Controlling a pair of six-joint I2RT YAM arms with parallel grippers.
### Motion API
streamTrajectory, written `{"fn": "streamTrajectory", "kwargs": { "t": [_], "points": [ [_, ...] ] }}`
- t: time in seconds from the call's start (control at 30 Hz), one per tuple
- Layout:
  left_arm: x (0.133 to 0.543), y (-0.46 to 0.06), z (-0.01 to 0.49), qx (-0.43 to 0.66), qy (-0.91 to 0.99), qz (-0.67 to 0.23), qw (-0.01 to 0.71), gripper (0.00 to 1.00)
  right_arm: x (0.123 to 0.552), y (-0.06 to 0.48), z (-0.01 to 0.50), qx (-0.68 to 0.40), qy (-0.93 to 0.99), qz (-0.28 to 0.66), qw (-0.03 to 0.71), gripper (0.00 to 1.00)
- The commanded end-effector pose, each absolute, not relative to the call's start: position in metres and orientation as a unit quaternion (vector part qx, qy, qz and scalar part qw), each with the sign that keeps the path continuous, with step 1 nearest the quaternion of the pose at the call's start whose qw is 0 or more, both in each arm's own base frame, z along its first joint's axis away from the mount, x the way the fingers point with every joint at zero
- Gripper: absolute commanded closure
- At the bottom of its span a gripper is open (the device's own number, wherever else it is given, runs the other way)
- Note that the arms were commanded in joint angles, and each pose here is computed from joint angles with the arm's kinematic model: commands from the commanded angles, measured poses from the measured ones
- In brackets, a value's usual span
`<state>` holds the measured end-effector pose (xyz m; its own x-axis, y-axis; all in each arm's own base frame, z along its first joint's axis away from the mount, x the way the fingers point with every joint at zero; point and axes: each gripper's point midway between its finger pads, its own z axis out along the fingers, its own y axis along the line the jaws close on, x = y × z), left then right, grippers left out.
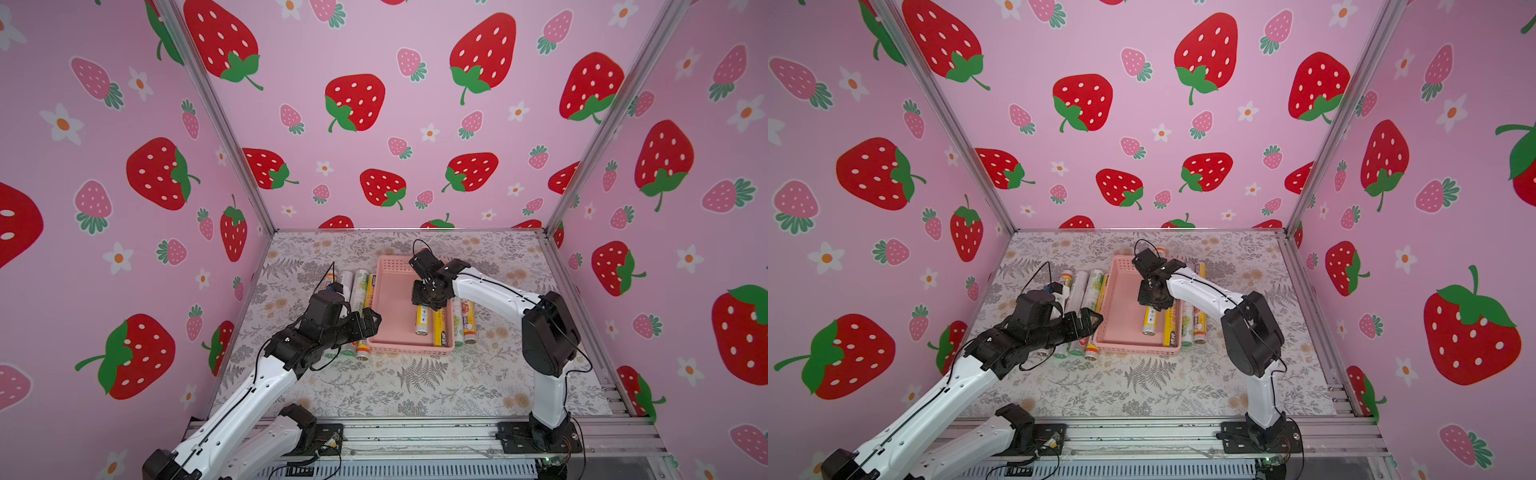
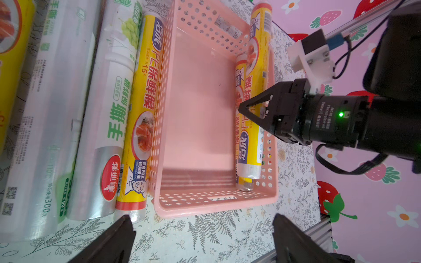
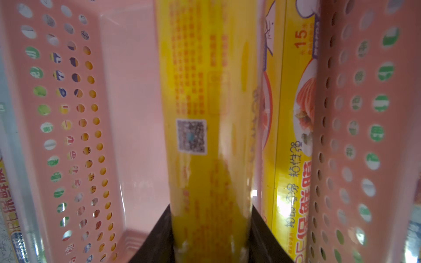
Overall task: Put the plastic wrap into the basket
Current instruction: Place the plastic wrap in the basket.
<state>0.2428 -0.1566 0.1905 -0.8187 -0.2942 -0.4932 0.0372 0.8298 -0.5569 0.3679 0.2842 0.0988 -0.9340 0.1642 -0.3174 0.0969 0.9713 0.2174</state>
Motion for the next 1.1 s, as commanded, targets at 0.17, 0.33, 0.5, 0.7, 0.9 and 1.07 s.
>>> {"fn": "streamTrajectory", "kwargs": {
  "t": [0.17, 0.33, 0.5, 0.7, 0.9, 1.07],
  "points": [
    [0.246, -0.158, 0.181, -0.067, 0.915, -0.276, 0.286, 0.0, 0.367, 0.285, 0.077, 0.075, 0.98, 0.079, 0.168, 0.78],
    [0.25, -0.161, 0.175, -0.069, 0.916, -0.28, 0.279, 0.0, 0.359, 0.286, 0.075, 0.067, 0.981, 0.063, 0.168, 0.8],
    [0.253, -0.163, 0.173, -0.067, 0.917, -0.278, 0.278, 0.0, 0.351, 0.283, 0.076, 0.068, 0.982, 0.058, 0.167, 0.8],
    [0.258, -0.166, 0.173, -0.064, 0.917, -0.277, 0.279, 0.0, 0.342, 0.285, 0.08, 0.062, 0.982, 0.053, 0.169, 0.8],
    [0.261, -0.168, 0.172, -0.059, 0.918, -0.278, 0.276, 0.01, 0.331, 0.283, 0.081, 0.065, 0.983, 0.038, 0.166, 0.8],
    [0.262, -0.169, 0.169, -0.057, 0.92, -0.275, 0.275, 0.0, 0.323, 0.282, 0.083, 0.062, 0.983, 0.039, 0.169, 0.75]
  ]
}}
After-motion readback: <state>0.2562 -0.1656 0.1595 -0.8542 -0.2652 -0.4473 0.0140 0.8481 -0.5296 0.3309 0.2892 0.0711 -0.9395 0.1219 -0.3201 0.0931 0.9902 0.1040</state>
